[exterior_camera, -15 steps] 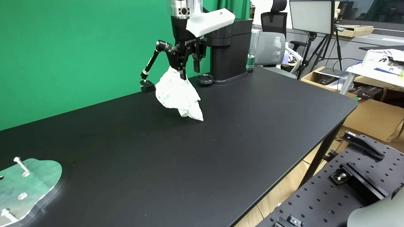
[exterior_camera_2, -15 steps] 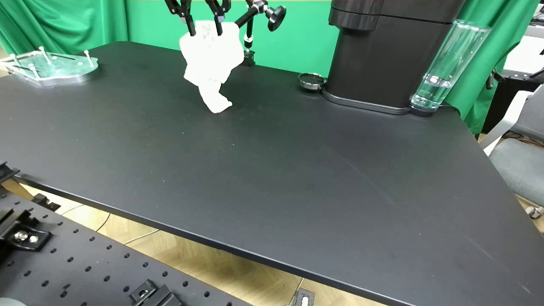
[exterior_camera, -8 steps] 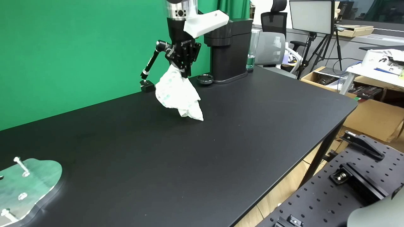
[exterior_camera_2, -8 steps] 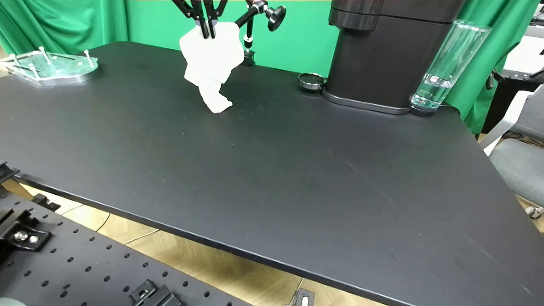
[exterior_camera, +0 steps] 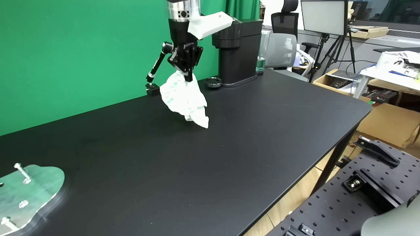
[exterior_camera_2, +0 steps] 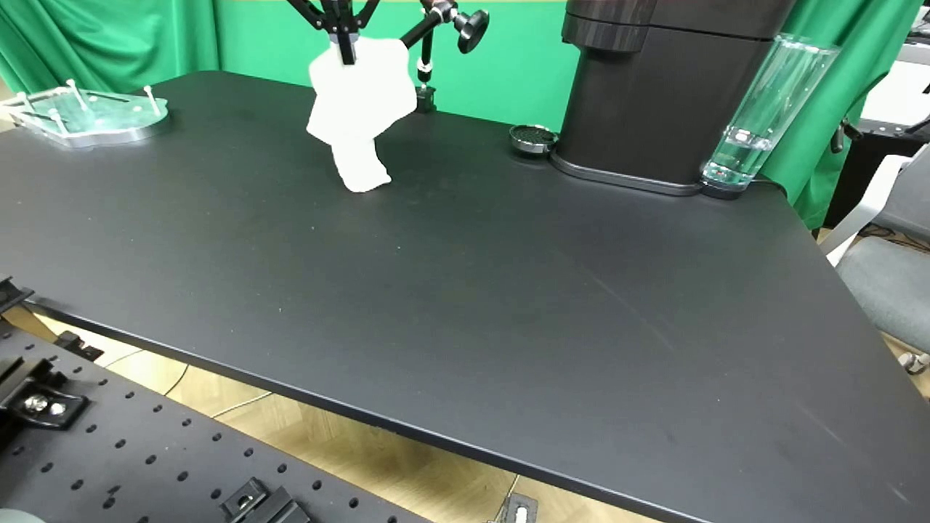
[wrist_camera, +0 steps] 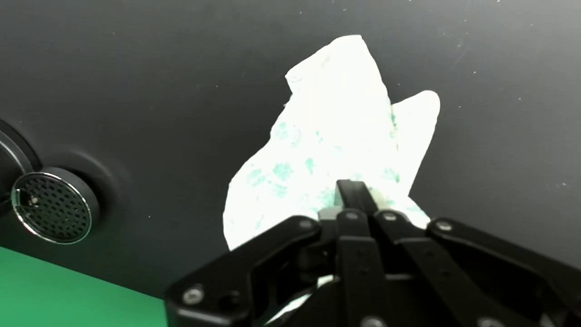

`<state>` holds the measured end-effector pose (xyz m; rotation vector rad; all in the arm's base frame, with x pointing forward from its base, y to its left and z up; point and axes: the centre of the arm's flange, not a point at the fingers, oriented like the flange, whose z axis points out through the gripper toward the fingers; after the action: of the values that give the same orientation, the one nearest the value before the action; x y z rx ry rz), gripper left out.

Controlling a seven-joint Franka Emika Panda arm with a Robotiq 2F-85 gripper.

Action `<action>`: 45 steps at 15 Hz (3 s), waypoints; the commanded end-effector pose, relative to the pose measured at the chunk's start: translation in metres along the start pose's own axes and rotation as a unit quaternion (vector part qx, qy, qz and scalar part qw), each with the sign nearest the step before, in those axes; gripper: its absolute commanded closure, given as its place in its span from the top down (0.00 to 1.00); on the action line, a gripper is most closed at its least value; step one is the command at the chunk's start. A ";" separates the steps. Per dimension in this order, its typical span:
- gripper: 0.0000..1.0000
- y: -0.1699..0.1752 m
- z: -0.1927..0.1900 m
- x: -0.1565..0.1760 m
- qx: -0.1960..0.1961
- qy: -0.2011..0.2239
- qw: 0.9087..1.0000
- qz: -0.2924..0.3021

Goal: Remove the white cloth from the black stand

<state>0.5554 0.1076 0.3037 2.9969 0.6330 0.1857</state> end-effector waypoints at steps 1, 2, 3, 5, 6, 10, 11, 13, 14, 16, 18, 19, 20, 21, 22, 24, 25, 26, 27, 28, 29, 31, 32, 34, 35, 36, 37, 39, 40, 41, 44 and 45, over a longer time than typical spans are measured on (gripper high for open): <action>0.00 -0.014 -0.017 -0.015 0.021 -0.005 1.000 0.001; 0.00 -0.019 -0.019 -0.020 0.028 -0.008 1.000 0.004; 0.00 -0.026 -0.020 -0.028 0.036 -0.012 0.999 0.006; 0.00 -0.037 -0.018 -0.044 0.044 -0.024 0.999 0.009; 0.00 -0.040 -0.017 -0.051 0.043 -0.029 0.999 0.011; 0.28 -0.034 -0.021 -0.060 0.008 0.004 1.000 0.015; 0.33 -0.031 -0.023 -0.058 -0.003 0.019 1.000 0.016; 0.47 -0.026 -0.029 -0.050 -0.024 0.045 0.999 0.013; 0.53 -0.023 -0.030 -0.045 -0.033 0.054 0.998 0.012; 0.67 -0.018 -0.030 -0.037 -0.046 0.068 0.997 0.014; 0.81 -0.014 -0.028 -0.031 -0.050 0.069 0.996 0.027; 0.87 -0.013 -0.026 -0.028 -0.047 0.067 0.996 0.033; 0.93 -0.012 -0.024 -0.026 -0.045 0.064 0.996 0.039; 0.99 -0.012 -0.022 -0.025 -0.043 0.062 0.996 0.043; 1.00 -0.012 -0.019 -0.023 -0.044 0.062 0.996 0.047; 1.00 -0.011 -0.014 -0.020 -0.044 0.063 0.995 0.056; 1.00 -0.010 -0.012 -0.018 -0.044 0.063 0.995 0.061; 0.75 -0.009 -0.010 -0.016 -0.040 0.063 0.995 0.067; 0.74 -0.009 -0.008 -0.015 -0.039 0.062 0.995 0.069; 0.66 -0.008 -0.007 -0.013 -0.038 0.062 0.995 0.072; 0.60 -0.007 -0.004 -0.011 -0.036 0.062 0.995 0.076; 0.45 -0.007 -0.002 -0.009 -0.033 0.060 0.994 0.080; 0.38 -0.007 0.000 -0.008 -0.032 0.059 0.994 0.082; 0.25 -0.008 0.002 -0.006 -0.030 0.058 0.994 0.084; 0.18 -0.008 0.002 -0.006 -0.029 0.058 0.994 0.086; 0.11 -0.009 0.002 -0.006 -0.027 0.057 0.994 0.087; 0.05 -0.009 0.002 -0.006 -0.027 0.056 0.994 0.090; 0.00 -0.010 0.001 -0.008 -0.024 0.056 0.994 0.095; 0.00 -0.010 0.000 -0.010 -0.021 0.054 0.993 0.100; 0.00 -0.010 0.000 -0.012 -0.019 0.054 0.993 0.103; 0.01 -0.010 -0.004 -0.023 -0.009 0.052 0.991 0.123; 0.01 -0.010 -0.007 -0.029 -0.006 0.050 0.990 0.133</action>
<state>0.5403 0.1087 0.2970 3.0421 0.3372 0.3511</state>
